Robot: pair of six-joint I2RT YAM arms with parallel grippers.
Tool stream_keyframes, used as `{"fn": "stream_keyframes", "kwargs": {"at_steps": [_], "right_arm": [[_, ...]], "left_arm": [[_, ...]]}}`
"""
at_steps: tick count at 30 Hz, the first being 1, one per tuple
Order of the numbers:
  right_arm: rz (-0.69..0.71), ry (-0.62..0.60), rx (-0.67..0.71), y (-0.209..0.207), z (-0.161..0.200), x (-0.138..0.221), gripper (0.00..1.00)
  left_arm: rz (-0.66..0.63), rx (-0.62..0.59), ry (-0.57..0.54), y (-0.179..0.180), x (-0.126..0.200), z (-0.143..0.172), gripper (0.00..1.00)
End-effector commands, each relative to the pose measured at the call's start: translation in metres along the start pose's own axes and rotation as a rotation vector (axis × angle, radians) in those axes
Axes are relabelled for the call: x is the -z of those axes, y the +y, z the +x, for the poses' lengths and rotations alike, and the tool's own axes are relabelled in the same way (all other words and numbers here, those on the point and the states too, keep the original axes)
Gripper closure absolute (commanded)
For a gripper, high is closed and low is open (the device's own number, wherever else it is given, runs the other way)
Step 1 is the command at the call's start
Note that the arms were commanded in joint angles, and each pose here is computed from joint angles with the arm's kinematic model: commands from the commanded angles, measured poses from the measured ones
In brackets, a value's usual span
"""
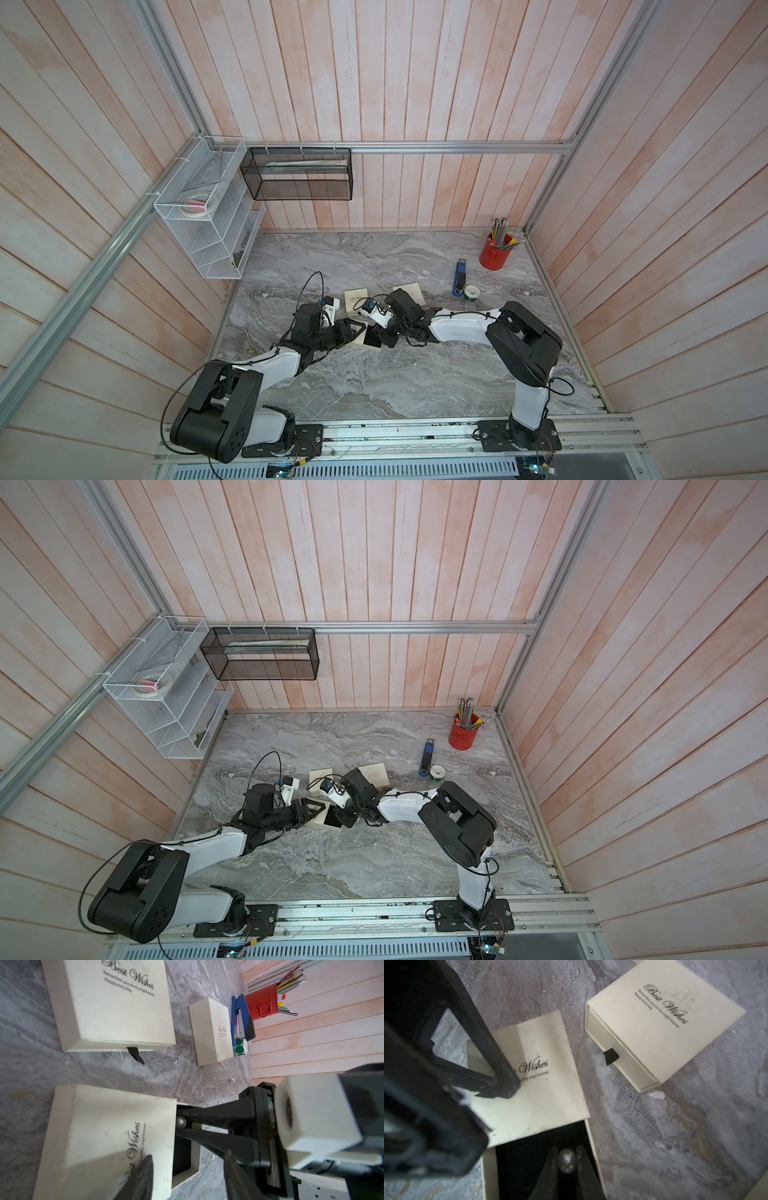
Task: Place the earrings into the drawer-style jewelry box
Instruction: Insert the earring into the inner lining.
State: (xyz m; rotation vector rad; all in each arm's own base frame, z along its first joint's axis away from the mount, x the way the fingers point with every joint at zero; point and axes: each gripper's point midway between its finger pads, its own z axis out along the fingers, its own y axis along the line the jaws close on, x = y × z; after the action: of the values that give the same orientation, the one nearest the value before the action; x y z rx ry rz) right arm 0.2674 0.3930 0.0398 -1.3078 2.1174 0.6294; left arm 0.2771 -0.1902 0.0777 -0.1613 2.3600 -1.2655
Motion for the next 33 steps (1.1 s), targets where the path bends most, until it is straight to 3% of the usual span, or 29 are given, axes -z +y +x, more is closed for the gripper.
{"fn": "stream_keyframes", "kwargs": {"at_steps": [1, 20, 27, 33], "right_arm": [[-0.001, 0.093, -0.016, 0.001, 0.023, -0.007, 0.95], [-0.004, 0.004, -0.03, 0.001, -0.016, 0.005, 0.67], [0.014, -0.05, -0.059, -0.003, -0.033, 0.021, 0.65], [0.053, -0.168, -0.127, -0.012, -0.05, 0.052, 0.64]], "left_arm": [[-0.014, -0.006, 0.004, 0.007, 0.0, 0.003, 0.44], [-0.004, -0.015, -0.002, 0.003, 0.001, 0.001, 0.44], [0.006, -0.026, -0.011, -0.003, 0.002, -0.004, 0.44], [0.013, -0.054, -0.026, -0.013, 0.005, -0.012, 0.43]]}}
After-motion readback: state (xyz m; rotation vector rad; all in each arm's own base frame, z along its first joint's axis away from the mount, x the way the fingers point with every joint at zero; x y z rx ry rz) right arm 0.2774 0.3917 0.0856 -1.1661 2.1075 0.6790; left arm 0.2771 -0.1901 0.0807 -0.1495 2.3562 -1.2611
